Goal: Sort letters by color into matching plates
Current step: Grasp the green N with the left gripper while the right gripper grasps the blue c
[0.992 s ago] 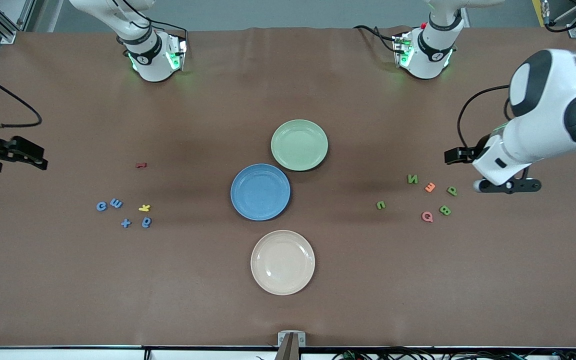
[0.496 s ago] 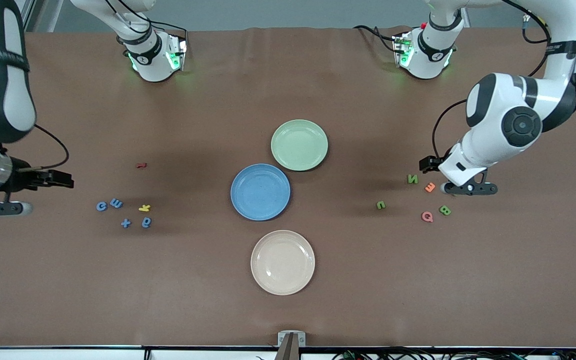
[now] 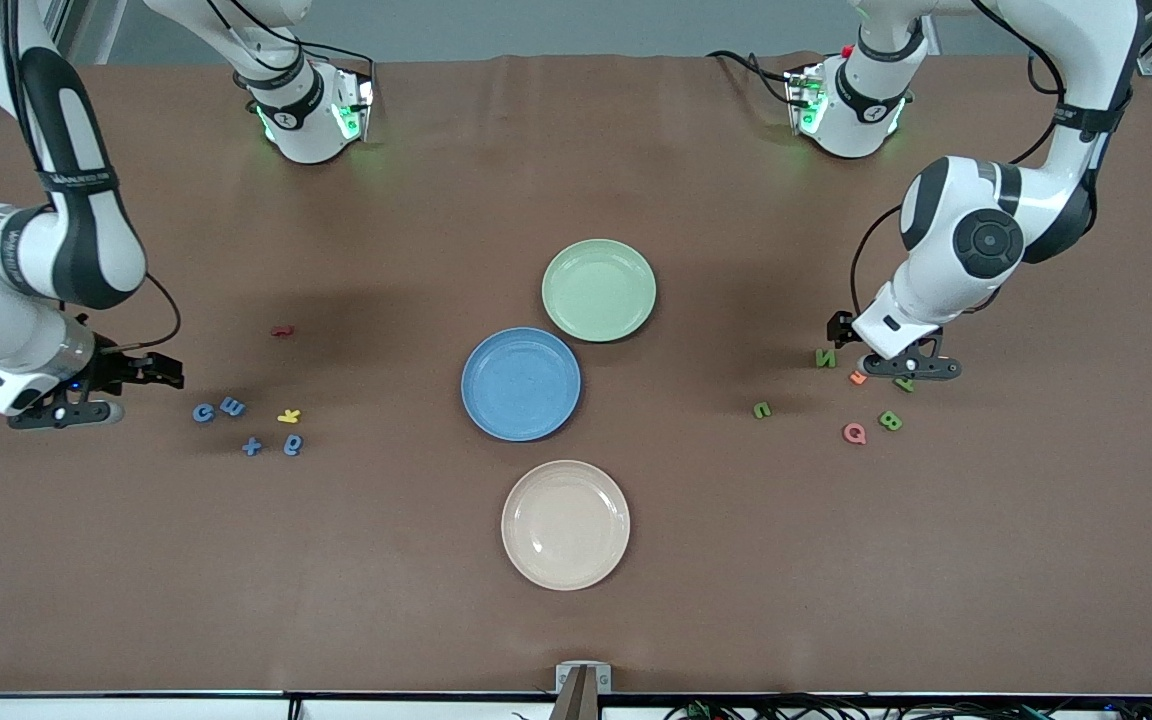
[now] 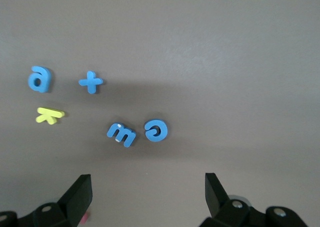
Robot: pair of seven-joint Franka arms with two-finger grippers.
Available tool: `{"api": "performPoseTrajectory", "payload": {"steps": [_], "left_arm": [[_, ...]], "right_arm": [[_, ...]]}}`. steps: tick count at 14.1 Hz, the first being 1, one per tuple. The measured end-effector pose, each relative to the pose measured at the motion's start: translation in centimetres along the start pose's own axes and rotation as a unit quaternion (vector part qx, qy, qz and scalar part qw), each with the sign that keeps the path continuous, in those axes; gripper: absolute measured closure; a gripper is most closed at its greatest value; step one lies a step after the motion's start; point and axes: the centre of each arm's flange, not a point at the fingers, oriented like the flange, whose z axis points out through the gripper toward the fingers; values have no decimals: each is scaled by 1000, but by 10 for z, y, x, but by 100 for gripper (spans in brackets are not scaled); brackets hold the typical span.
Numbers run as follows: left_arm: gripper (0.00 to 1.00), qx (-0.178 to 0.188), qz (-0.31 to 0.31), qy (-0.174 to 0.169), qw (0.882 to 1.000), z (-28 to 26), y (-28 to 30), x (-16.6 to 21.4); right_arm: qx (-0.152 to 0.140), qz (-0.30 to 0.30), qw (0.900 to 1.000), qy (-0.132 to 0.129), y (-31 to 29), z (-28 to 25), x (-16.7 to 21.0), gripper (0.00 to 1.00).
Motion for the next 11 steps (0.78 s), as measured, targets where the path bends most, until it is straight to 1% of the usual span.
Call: {"api": "performPoseTrajectory", "payload": {"steps": [1,2,3,4,6,8,11], "left_arm": [[24,-1,2,-3,1000,9,0,-4],[24,-2,3,-7,1000,18,1,-7],[30,-3,6,-9,1000,28,2,-8],[33,-5,8,-11,1000,38,3,-8],[33,-11,12,-10,1000,57,6,-7],[36,-15,12,-11,1000,73,7,-6],[39,-17,12,-15,1000,81,8,-5]], "right_arm": [[-2,-1,1000,6,-2,13,-5,0],[-3,-1,1000,10,-4,26,-8,0],[-5,-2,1000,13,-5,40,-9,0],[-6,-2,1000,15,-5,53,-10,0],[-9,-3,1000,18,-6,77,-9,0],[-9,-3,1000,15,-6,95,-10,4],[-10,-9,1000,16,-1,98,-9,5]]}}
